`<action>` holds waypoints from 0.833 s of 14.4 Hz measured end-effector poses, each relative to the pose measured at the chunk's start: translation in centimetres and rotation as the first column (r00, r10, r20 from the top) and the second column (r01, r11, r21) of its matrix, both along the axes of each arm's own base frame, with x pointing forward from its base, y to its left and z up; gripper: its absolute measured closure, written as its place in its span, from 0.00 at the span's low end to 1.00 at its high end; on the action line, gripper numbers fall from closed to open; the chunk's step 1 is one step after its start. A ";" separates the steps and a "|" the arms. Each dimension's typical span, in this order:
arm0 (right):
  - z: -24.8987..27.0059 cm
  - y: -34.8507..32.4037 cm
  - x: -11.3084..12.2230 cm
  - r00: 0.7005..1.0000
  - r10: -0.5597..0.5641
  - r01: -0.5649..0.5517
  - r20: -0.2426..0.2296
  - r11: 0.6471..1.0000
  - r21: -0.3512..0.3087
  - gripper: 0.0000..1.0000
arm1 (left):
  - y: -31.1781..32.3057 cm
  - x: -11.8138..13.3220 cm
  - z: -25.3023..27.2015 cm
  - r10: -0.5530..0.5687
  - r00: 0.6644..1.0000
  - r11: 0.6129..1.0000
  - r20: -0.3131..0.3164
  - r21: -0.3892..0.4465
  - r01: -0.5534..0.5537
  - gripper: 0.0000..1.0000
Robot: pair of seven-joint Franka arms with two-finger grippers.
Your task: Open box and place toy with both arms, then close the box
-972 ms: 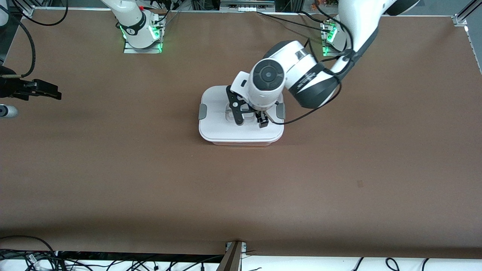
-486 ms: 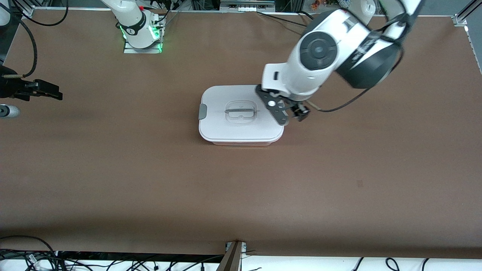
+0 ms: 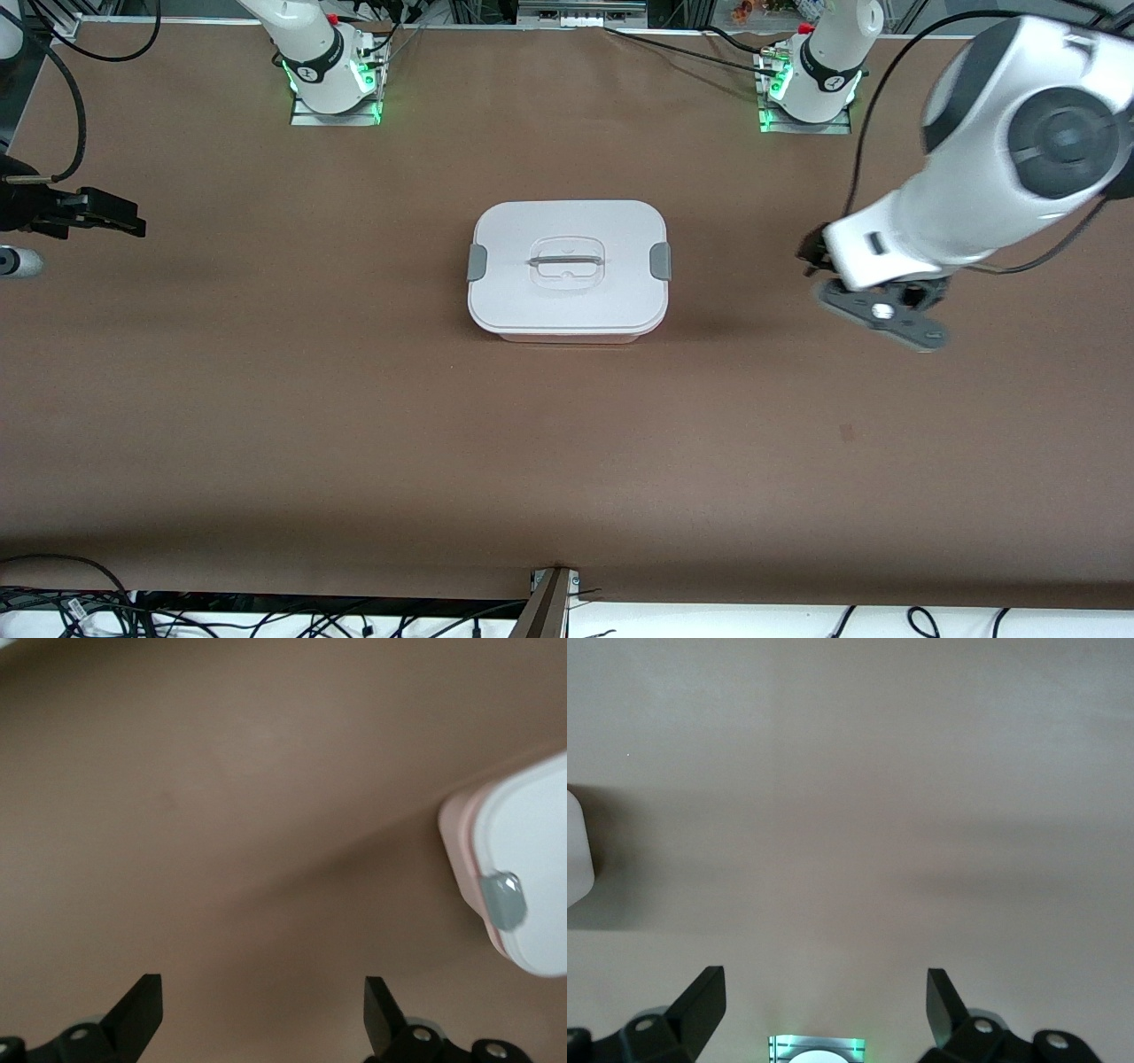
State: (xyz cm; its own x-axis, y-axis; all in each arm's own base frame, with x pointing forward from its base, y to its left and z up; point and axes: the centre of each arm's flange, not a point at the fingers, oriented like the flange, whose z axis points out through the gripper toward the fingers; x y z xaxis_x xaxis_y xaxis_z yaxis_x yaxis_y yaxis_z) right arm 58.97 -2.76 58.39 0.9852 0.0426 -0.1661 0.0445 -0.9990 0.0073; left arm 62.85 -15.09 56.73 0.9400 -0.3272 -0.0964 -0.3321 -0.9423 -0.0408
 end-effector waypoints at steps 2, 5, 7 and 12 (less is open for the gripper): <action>0.0 0.0 0.0 1.000 0.000 0.000 0.000 1.000 0.000 0.00 | 3.4 -0.7 2.0 0.110 0.993 0.994 0.041 0.014 -0.110 0.00; 0.0 0.0 0.0 1.000 0.001 -0.001 0.000 1.000 0.000 0.00 | 7.0 -3.0 2.9 0.208 0.975 0.978 0.078 -0.040 -0.206 0.00; 0.0 0.1 0.0 1.000 0.002 -0.002 0.000 1.000 0.000 0.00 | 7.9 -5.3 2.1 0.224 0.969 0.974 0.103 -0.045 -0.221 0.00; -0.1 0.1 0.1 1.000 0.002 -0.002 -0.001 1.000 0.000 0.00 | 8.7 -7.7 2.1 0.243 0.962 0.970 0.122 -0.047 -0.239 0.00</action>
